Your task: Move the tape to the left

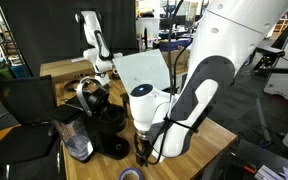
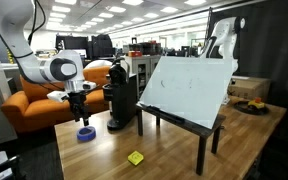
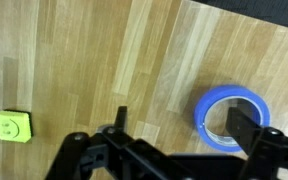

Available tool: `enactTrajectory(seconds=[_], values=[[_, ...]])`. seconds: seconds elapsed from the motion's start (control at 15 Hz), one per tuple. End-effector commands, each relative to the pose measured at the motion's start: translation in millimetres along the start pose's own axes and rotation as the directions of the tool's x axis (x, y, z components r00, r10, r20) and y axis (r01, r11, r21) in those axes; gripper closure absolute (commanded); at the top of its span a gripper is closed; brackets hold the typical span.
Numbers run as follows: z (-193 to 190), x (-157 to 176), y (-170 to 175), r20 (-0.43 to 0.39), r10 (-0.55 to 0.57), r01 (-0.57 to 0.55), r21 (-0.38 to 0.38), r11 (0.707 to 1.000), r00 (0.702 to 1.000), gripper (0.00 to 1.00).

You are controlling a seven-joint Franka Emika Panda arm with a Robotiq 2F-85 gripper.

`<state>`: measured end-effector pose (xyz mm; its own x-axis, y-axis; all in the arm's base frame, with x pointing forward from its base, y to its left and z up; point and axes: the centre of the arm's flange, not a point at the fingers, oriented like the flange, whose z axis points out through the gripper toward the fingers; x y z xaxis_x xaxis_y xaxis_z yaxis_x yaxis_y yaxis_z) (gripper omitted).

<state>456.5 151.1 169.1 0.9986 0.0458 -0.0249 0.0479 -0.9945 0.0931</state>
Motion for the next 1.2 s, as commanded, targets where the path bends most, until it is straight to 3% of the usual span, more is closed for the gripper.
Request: enactTrajectory(seconds=[0.0,0.73,1.13], values=[[-12.2,-20.9,23.4,-0.016,0.105,-0.104,0.037,0.994,0.994,0.0],[-54.5,-29.3,109.5,-0.016,0.266,-0.264,0.075,0.962,0.964,0.0],[-58.2,-22.9,114.4,-0.027,0.277,-0.274,0.084,0.958,0.96,0.0]])
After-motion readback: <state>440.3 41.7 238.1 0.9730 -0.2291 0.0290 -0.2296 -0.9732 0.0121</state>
